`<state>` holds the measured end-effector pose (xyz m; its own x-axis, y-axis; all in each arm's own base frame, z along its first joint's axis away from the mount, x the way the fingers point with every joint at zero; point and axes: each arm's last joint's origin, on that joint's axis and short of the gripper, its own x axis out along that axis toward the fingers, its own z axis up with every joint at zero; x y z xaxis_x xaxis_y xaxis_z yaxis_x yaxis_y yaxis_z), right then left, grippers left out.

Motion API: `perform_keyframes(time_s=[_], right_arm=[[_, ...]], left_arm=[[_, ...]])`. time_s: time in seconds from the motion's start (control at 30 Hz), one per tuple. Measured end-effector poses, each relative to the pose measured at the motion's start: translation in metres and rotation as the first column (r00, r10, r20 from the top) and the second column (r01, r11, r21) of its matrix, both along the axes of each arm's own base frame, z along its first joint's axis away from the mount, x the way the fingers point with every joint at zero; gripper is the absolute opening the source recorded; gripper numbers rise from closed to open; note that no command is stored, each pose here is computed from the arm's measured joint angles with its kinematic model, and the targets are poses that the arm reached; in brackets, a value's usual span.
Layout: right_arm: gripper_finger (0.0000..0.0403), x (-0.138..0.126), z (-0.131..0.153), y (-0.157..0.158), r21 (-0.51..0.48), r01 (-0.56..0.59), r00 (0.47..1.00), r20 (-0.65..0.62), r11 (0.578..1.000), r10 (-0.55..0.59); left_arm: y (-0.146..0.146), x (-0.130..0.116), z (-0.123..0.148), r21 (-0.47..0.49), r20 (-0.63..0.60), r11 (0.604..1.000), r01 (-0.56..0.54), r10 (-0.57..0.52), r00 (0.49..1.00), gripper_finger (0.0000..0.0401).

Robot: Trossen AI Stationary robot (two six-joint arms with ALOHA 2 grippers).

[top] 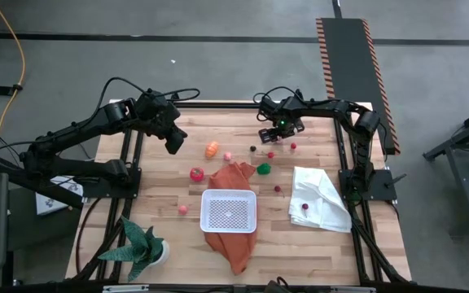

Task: Pick and placing Produce into tupperware
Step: Put the top pink peach into the white basket

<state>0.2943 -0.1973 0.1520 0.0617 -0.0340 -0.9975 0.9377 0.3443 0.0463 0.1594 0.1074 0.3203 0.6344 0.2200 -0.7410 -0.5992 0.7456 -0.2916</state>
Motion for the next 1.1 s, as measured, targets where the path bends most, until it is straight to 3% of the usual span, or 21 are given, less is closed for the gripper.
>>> perform_keyframes(time_s=[0.63,1.1], right_arm=[[0.0142,-0.002,0.004,0.003,0.036,-0.04,0.999,0.01,0.999,0.04],[0.0142,-0.014,0.057,0.012,-0.023,-0.053,0.989,0.138,0.998,0.056]], left_arm=[[0.0,0.0,0.0,0.0,0.0,1.0,0.0,0.0,1.0,0.0001],[0.0,0.0,0.0,0.001,0.0,1.0,0.0,0.0,1.0,0.0001]])
